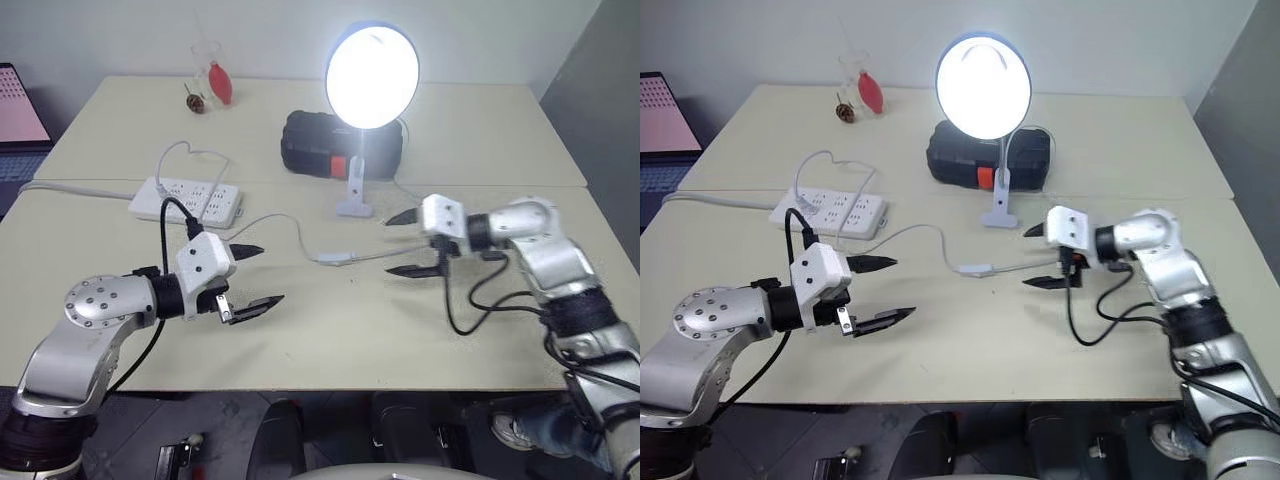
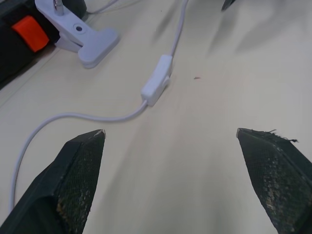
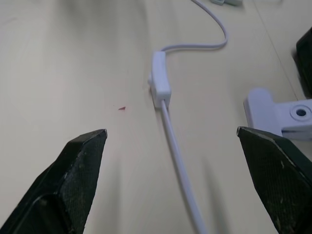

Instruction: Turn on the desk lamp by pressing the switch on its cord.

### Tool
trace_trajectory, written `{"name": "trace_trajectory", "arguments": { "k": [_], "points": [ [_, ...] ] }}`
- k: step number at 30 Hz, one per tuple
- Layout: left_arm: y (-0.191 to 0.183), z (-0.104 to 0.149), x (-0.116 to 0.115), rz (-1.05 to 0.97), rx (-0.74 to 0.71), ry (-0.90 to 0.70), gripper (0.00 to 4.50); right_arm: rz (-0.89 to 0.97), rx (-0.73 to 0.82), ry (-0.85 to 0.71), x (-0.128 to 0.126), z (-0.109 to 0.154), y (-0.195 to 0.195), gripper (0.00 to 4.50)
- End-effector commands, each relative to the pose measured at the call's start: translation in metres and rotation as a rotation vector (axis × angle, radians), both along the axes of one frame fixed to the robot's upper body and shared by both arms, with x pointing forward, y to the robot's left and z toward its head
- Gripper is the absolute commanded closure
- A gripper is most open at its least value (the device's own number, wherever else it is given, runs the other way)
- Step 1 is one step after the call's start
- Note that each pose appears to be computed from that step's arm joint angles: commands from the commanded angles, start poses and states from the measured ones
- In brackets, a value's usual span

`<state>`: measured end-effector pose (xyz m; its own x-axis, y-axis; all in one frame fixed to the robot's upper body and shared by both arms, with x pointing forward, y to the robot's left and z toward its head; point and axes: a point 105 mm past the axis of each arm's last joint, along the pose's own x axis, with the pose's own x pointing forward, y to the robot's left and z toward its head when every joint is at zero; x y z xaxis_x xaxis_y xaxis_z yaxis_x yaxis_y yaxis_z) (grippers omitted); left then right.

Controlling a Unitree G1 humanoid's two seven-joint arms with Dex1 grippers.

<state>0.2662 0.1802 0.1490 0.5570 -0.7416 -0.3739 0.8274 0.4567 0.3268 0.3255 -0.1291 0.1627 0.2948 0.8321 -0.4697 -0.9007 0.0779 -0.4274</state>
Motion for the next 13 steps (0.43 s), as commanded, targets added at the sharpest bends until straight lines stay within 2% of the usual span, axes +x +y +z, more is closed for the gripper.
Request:
{"name": "trace_trajectory", "arguments": {
  "k": [1, 4, 13],
  "points": [
    [0.004, 0.016, -0.003, -0.001, 0.007, -0.035, 0.0, 0.017, 0.043, -0.049, -0.018, 0.024, -0.01, 0.01],
    [0.005, 0.02, -0.002, -0.009, 0.009, -0.026, 0.0, 0.009, 0.055, -0.037, -0.029, 0.027, -0.015, 0.01],
    [-0.003, 0.024, -0.002, -0.06, -0.014, -0.019, 0.0, -0.003, 0.05, -0.04, -0.032, 0.02, -0.015, 0.01]
  ]
}}
